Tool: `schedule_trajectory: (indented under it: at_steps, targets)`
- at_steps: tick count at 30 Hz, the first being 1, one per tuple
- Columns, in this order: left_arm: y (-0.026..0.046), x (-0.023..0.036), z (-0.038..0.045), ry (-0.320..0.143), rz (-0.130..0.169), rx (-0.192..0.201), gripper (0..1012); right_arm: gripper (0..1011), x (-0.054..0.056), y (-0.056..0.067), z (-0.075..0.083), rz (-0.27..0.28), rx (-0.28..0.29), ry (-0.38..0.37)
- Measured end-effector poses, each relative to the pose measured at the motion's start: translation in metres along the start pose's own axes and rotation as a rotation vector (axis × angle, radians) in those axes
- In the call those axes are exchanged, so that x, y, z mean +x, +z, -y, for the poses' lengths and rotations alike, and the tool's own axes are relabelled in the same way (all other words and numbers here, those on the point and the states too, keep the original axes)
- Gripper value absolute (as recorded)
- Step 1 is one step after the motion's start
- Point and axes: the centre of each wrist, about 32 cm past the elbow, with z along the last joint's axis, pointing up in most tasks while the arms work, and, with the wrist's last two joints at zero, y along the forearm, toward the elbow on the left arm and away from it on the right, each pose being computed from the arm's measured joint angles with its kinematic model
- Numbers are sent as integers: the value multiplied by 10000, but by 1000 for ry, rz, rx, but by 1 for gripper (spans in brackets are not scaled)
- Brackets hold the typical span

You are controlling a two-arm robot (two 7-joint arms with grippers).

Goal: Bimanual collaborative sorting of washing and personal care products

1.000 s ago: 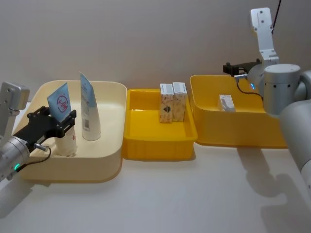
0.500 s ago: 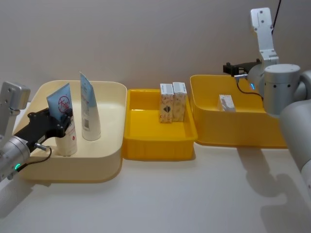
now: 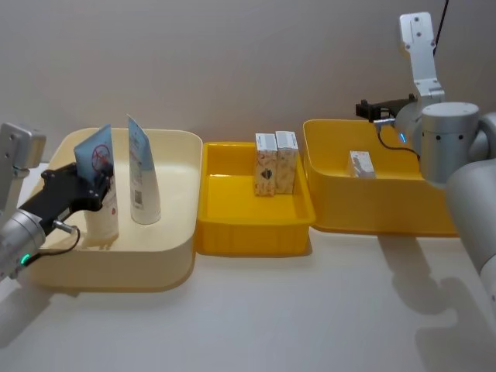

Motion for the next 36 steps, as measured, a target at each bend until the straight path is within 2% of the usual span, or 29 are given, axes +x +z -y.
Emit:
schedule_trajectory:
  at_steps: [4, 6, 9, 10, 16, 17, 19, 21, 25, 29, 36]
  targets:
    - [56, 10, 2, 5, 16, -28, 260, 1001, 0, 0, 0, 0, 0, 0]
    - [127, 22, 4, 10, 31, -60, 259, 1001, 0, 0, 0, 0, 0, 0]
    - [178, 30, 6, 12, 41, -84, 259, 1001, 0, 0, 0, 0, 0, 0]
    - [219, 35, 7, 13, 49, -105, 259, 1001, 0, 0, 0, 0, 0, 0]
    - [358, 51, 17, 13, 72, -174, 259, 1001, 0, 0, 0, 0, 0, 0]
    - [407, 56, 21, 10, 79, -199, 259, 1001, 0, 0, 0, 0, 0, 0]
    - [459, 60, 27, 7, 85, -223, 259, 1001, 0, 0, 0, 0, 0, 0]
    - [550, 67, 38, -2, 95, -270, 259, 1001, 0, 0, 0, 0, 0, 0]
    - [645, 73, 51, -11, 104, -318, 259, 1001, 0, 0, 0, 0, 0, 0]
    - [781, 76, 80, -35, 116, -396, 259, 1001, 0, 1, 0, 0, 0, 0]
    - [972, 74, 147, -87, 123, -519, 259, 1001, -4, -10, 19, 7, 10, 22]
